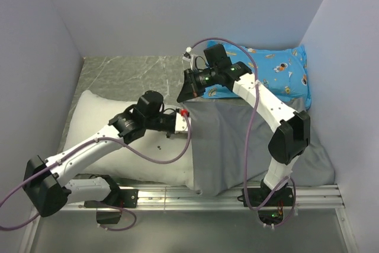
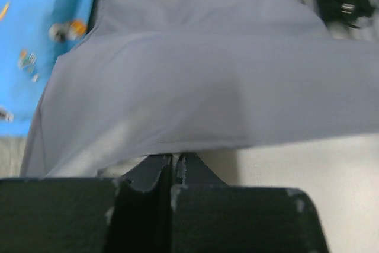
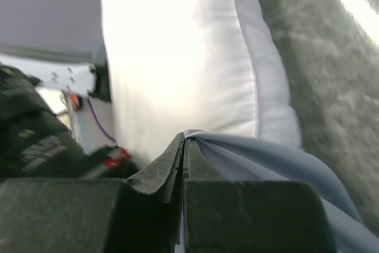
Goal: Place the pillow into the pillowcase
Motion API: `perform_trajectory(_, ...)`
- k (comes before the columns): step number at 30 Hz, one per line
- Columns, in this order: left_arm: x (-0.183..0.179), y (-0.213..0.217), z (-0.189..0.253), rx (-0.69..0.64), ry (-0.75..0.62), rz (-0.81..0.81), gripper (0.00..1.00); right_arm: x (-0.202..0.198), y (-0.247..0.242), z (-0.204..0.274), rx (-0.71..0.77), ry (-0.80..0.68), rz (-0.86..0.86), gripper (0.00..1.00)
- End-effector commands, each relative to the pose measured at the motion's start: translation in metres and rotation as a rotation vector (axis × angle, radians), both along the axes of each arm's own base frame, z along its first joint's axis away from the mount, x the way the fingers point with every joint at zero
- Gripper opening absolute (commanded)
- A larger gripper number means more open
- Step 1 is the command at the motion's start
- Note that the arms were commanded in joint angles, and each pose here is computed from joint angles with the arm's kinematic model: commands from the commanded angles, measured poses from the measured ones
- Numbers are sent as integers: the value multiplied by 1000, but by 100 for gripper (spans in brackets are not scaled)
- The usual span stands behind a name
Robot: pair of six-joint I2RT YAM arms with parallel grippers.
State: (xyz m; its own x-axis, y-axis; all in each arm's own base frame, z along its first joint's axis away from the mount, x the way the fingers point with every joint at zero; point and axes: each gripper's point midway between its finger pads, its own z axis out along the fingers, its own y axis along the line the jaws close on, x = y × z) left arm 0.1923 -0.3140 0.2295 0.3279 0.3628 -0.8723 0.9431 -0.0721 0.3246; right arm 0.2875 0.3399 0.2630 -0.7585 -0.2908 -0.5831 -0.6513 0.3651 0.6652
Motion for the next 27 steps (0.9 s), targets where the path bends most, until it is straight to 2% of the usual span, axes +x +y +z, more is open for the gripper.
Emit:
perform_trajectory(1, 54, -2, 16, -99, 10, 227, 0, 26, 27, 35, 153, -45, -71, 0)
perform_trajectory(4, 92, 7, -3, -101, 51, 346, 0, 53, 36, 26, 140, -47, -141, 0)
perform_trajectory(7, 123, 19, -23, -66, 65, 445, 1, 65, 45, 4, 123, 15, -176, 0)
perform_trajectory(9, 132, 25, -25, -44, 79, 450, 14, 63, 46, -15, 97, 58, -168, 0)
perform_trajectory(10, 124, 32, -34, 6, 100, 425, 22, 63, 44, -19, 84, 56, -172, 1)
perform_trajectory(11, 120, 38, -33, 29, 106, 400, 41, 65, 34, -26, 30, 25, -190, 14)
perform_trajectory(12, 105, 39, -25, 26, 104, 336, 52, 66, 26, -28, -2, 2, -211, 21)
perform_trajectory(13, 99, 44, -24, 49, 73, 299, 59, 69, 16, -29, -30, -18, -236, 33)
perform_trajectory(14, 80, 54, -34, 108, 126, 271, 68, 70, -5, -16, -37, -58, -270, 51)
perform_trajectory(15, 68, 59, -25, 107, 109, 247, 76, 72, -22, -24, -71, -57, -314, 61)
perform_trajectory(16, 59, 64, -26, 127, 107, 232, 78, 72, -36, -21, -82, -68, -338, 69)
perform_trajectory(17, 47, 73, -34, 165, 142, 231, 79, 73, -63, -7, -92, -107, -381, 69)
perform_trajectory(19, 38, 85, -28, 174, 113, 263, 81, 70, -91, -4, -126, -143, -428, 68)
perform_trajectory(22, 27, 100, -24, 198, 75, 283, 85, 39, -125, 13, -183, -283, -427, 66)
perform_trajectory(24, 16, 106, -24, 210, 67, 270, 94, 8, -131, -11, -246, -279, -335, 64)
perform_trajectory(25, 13, 109, -27, 232, 68, 276, 95, -11, -131, -10, -251, -292, -306, 62)
perform_trajectory(26, 4, 106, -32, 253, 74, 246, 95, -30, -137, -36, -322, -287, -232, 62)
perform_trajectory(27, -3, 107, -38, 279, 82, 230, 99, -44, -135, -45, -345, -290, -196, 61)
